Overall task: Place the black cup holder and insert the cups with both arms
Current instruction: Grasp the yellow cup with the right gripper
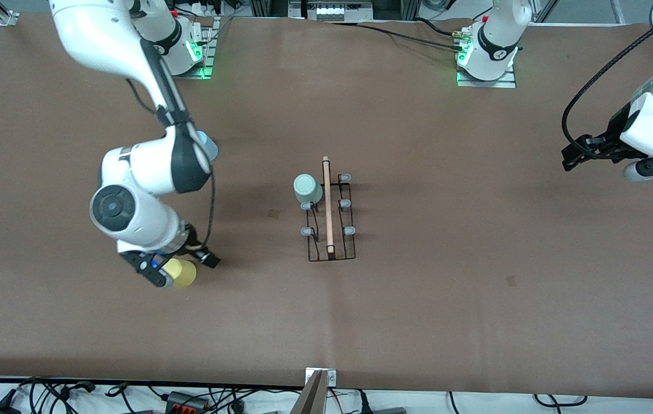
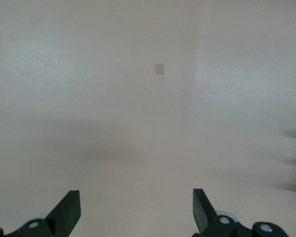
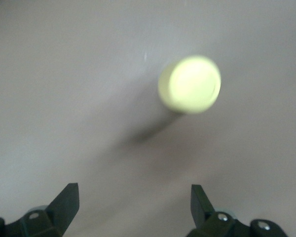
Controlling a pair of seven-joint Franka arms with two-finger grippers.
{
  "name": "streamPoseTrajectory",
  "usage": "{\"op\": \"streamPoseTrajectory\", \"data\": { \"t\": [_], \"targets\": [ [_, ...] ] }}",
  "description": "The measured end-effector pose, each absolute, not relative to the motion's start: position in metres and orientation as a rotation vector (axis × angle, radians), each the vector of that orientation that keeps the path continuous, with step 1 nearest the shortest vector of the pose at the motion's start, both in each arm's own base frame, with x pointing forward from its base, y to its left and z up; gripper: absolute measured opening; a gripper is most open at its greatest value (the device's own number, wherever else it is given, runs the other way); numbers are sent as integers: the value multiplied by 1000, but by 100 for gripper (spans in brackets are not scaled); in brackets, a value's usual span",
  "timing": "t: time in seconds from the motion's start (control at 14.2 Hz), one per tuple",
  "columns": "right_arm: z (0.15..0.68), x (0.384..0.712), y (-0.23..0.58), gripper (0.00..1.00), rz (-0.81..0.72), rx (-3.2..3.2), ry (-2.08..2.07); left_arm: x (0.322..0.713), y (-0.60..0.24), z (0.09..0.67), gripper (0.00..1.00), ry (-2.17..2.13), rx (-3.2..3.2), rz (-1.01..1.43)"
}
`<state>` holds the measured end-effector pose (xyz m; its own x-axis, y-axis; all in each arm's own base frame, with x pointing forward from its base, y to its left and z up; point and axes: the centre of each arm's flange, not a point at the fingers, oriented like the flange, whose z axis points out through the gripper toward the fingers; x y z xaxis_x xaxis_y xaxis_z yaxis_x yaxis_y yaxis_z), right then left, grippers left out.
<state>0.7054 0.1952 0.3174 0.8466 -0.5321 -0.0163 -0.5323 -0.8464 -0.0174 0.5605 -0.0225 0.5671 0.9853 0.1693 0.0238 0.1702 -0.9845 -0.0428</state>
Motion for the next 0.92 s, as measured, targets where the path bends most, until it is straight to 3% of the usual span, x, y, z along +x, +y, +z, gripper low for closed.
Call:
{"op": "streamPoseTrajectory", "data": {
  "t": [0.28, 0.92],
  "targets": [
    [290, 724, 144, 100, -31, -3078, 529, 562, -21, 572, 100, -270, -3087, -53],
    [245, 735, 118, 100, -37, -3145, 91, 559, -20, 570, 100, -298, -3120, -7]
  ]
}}
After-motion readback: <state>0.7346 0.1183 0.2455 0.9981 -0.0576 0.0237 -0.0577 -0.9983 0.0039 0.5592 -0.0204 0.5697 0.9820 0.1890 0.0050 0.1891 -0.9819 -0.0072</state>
